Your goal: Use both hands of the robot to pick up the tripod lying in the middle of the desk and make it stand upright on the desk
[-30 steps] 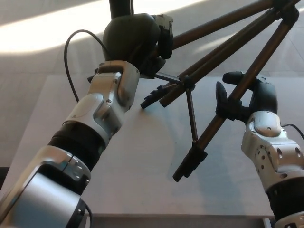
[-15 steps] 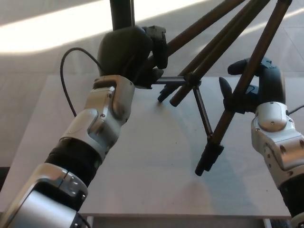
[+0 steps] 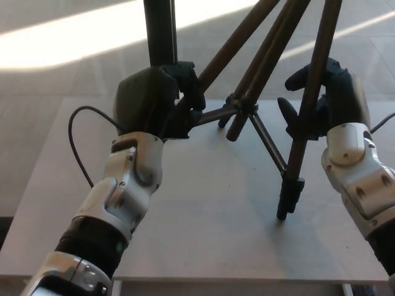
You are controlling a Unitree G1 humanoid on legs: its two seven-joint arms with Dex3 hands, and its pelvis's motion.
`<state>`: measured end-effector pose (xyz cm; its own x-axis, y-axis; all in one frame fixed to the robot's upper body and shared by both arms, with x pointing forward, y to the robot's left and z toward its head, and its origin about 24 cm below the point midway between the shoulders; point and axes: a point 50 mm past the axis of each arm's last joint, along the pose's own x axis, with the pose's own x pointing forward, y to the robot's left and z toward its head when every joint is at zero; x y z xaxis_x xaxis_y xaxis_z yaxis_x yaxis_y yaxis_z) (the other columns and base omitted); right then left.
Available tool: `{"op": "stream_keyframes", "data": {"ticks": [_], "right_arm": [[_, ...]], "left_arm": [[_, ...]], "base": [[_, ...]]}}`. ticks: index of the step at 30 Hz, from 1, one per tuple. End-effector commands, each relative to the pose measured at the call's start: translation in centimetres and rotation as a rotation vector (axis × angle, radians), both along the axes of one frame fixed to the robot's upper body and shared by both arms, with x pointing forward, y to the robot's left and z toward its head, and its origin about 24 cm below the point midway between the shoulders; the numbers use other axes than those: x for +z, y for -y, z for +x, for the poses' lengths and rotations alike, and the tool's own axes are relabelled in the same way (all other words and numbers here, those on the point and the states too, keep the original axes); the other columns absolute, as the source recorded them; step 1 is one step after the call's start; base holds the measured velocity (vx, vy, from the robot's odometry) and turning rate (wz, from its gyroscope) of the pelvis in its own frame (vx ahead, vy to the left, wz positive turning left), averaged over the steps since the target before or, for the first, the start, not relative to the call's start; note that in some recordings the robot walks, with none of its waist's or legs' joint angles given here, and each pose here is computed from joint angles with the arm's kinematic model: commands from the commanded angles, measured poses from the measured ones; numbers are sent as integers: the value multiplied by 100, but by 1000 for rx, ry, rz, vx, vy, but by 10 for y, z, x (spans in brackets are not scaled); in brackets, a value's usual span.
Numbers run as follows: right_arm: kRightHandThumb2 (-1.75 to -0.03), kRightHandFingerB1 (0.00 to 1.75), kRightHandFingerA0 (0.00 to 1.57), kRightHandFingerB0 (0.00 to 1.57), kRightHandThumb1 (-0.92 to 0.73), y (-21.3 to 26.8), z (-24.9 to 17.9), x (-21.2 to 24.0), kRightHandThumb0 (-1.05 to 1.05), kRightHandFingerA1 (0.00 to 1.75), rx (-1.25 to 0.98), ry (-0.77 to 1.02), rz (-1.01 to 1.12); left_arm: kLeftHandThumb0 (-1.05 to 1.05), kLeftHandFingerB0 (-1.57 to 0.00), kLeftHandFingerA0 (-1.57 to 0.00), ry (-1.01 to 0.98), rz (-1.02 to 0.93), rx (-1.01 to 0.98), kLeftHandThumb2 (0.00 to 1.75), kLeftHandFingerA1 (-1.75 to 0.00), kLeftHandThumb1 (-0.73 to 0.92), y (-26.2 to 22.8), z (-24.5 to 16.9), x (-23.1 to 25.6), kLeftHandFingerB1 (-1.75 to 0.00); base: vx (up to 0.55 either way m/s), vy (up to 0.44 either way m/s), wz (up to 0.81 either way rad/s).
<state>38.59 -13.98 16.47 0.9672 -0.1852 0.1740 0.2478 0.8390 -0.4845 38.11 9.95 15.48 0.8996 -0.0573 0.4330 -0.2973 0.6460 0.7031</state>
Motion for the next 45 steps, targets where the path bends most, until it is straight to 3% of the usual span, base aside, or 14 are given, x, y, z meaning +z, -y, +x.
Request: {"op": "stream_keyframes", "data": {"ticks": [1, 8, 9, 11, 12, 13, 21, 25, 26, 30, 31, 33, 34, 45], "right_arm": [[-121, 161, 95, 81, -43, -59, -45, 120, -23, 175, 345, 907, -705], [-127, 159, 98, 82, -42, -61, -45, 107, -22, 175, 366, 882, -707], [-114, 128, 122, 102, -47, -61, -45, 104, -32, 140, 372, 879, -716], [-117, 161, 98, 80, -49, -61, -45, 100, -26, 175, 380, 865, -727], [-114, 129, 124, 103, -48, -61, -46, 99, -33, 140, 382, 864, -724], [-115, 164, 98, 75, -43, -61, -46, 97, -24, 175, 385, 865, -722], [-115, 162, 97, 75, -44, -58, -45, 74, -18, 175, 384, 743, -692], [-97, 144, 95, 80, -54, -50, -42, 61, -20, 175, 368, 678, -683], [-109, 110, 124, 93, -47, -42, -41, 50, -18, 134, 350, 615, -663], [-123, 156, 96, 80, -45, -35, -39, 40, -11, 175, 330, 561, -632], [-116, 128, 128, 102, -46, -33, -38, 37, -16, 144, 323, 545, -619], [-117, 154, 96, 81, -52, -28, -37, 30, -16, 175, 309, 508, -582], [-115, 127, 125, 99, -50, -25, -36, 28, -22, 143, 304, 486, -563], [-131, 155, 98, 85, -41, 7, -16, 23, -25, 175, 159, 177, -140]], "left_arm": [[-20, -80, -99, -178, -258, 263, 94, -155, 62, -47, -24, -70, -138], [-20, -76, -91, -250, -260, 270, 92, -169, 67, -48, -28, -81, -144], [-13, -78, -97, -240, -262, 271, 102, -169, 59, -48, -30, -83, -142], [-17, -76, -87, -232, -258, 265, 99, -174, 60, -47, -32, -86, -153], [-17, -74, -87, -236, -261, 265, 101, -175, 59, -47, -32, -87, -157], [-16, -77, -87, -239, -269, 267, 102, -175, 59, -48, -33, -89, -155], [-14, -67, -81, -256, -249, 279, 91, -175, 61, -47, -36, -95, -162], [-16, -66, -81, -261, -264, 274, 88, -175, 63, -48, -37, -98, -157], [-20, -72, -82, -272, -255, 274, 76, -170, 71, -51, -38, -99, -140], [-16, -74, -94, -280, -243, 280, 80, -167, 70, -53, -39, -101, -136], [-19, -76, -81, -285, -244, 284, 76, -164, 72, -54, -39, -101, -135], [-17, -72, -79, -281, -240, 285, 84, -166, 67, -55, -41, -101, -147], [-18, -72, -80, -277, -227, 287, 85, -167, 67, -56, -40, -101, -149], [-18, -71, -82, -249, -198, 269, 85, -173, 66, -53, -41, -98, -151]], "base": [[0, 0, 0], [0, 0, 0], [0, 0, 0], [0, 0, 0], [0, 0, 0], [0, 0, 0], [0, 0, 0], [0, 0, 0], [0, 0, 0], [0, 0, 0], [0, 0, 0], [0, 0, 0], [0, 0, 0], [0, 0, 0]]}}
